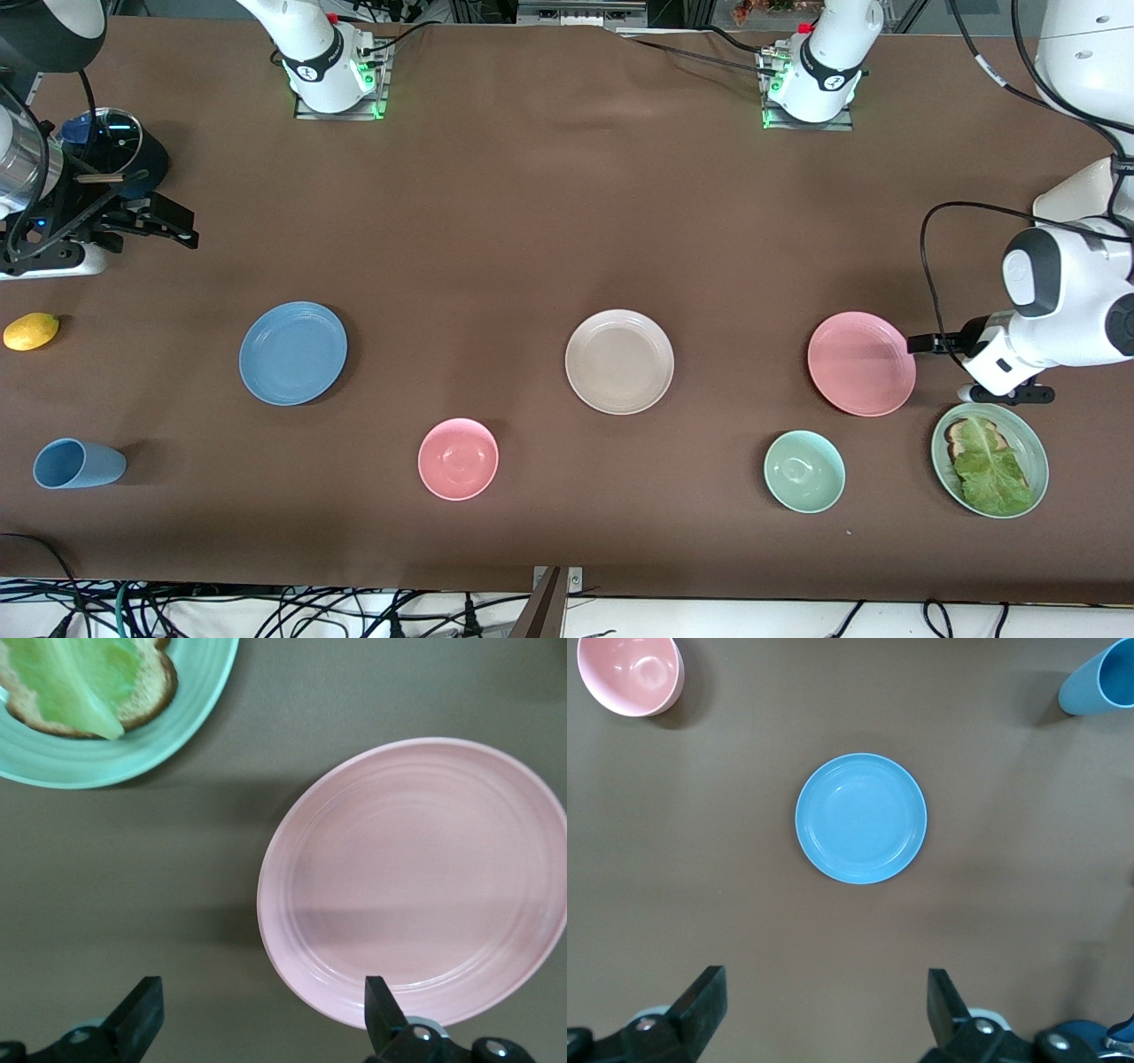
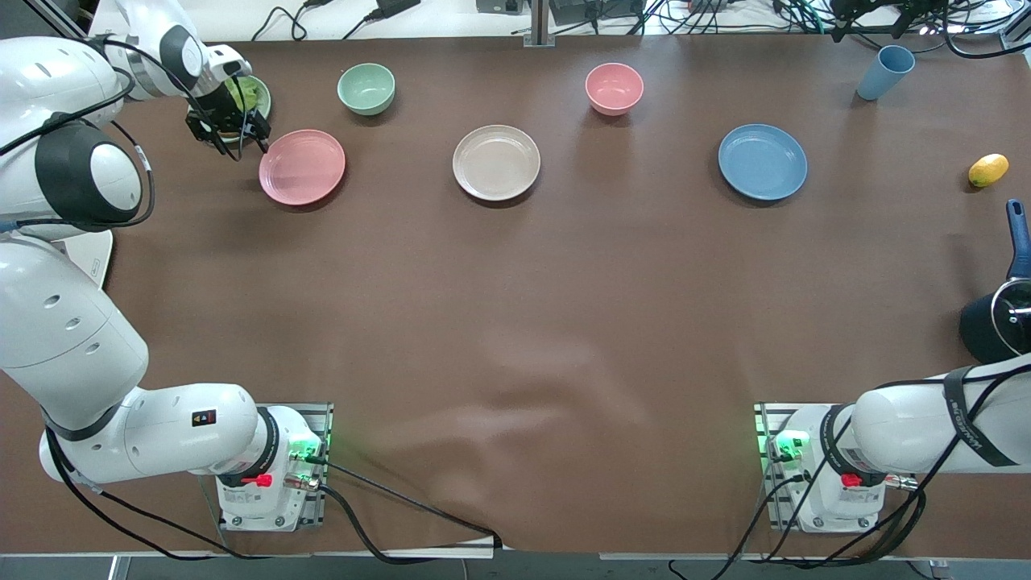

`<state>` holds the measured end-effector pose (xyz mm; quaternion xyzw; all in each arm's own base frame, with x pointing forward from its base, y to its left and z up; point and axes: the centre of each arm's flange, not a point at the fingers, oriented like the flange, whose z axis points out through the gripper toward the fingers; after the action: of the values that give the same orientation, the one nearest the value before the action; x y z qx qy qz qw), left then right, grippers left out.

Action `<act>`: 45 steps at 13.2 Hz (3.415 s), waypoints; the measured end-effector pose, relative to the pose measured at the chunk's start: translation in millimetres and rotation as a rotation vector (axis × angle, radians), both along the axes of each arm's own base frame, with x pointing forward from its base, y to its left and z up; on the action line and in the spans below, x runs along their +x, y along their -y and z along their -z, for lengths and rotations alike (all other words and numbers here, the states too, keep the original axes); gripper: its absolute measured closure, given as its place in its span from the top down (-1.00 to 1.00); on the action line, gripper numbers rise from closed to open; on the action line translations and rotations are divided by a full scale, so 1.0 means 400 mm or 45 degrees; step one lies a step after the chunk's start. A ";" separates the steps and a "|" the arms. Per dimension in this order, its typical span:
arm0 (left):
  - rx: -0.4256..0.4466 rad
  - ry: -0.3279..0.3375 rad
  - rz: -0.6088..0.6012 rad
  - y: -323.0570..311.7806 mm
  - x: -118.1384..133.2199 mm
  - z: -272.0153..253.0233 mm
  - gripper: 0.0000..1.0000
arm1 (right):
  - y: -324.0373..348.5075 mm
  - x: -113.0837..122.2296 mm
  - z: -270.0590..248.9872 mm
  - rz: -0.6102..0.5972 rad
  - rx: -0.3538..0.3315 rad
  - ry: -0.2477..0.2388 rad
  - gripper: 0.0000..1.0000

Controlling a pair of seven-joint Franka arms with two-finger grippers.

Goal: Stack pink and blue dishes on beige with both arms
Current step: 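Move the left gripper to the rim of the pink plate, then grasp the pink plate rim with the left gripper and lift, then lower the pink plate onto the beige plate and open the left gripper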

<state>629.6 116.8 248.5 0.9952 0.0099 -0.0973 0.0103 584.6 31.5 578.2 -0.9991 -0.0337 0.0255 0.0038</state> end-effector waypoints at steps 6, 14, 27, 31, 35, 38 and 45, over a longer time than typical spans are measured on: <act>-0.021 0.000 -0.024 0.001 -0.004 0.171 0.96 | 0.000 0.000 0.000 0.000 0.000 0.000 1.00; -0.024 0.022 -0.023 0.000 0.017 0.171 -0.58 | 0.000 0.000 0.001 0.000 0.000 0.000 1.00; -0.174 -0.032 0.029 0.146 0.054 -0.096 -0.89 | -0.003 0.002 -0.003 -0.002 0.003 0.014 1.00; -0.251 -0.017 -0.031 0.269 0.053 -0.190 -0.89 | -0.004 0.003 -0.003 -0.002 0.003 0.015 1.00; -0.258 -0.047 -0.124 0.528 0.044 -0.226 -0.89 | -0.005 0.003 -0.004 -0.003 0.004 0.017 1.00; -0.235 -0.070 -0.146 0.707 0.030 -0.191 -0.89 | -0.006 0.003 -0.004 -0.004 0.004 0.018 1.00; -0.237 -0.016 -0.239 0.968 0.007 -0.023 -0.89 | -0.011 0.002 -0.006 -0.006 0.005 0.021 1.00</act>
<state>632.6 -270.5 257.7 0.9839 0.0940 -0.1026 0.1118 585.5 36.0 580.6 -0.9992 -0.0361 0.0173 0.0054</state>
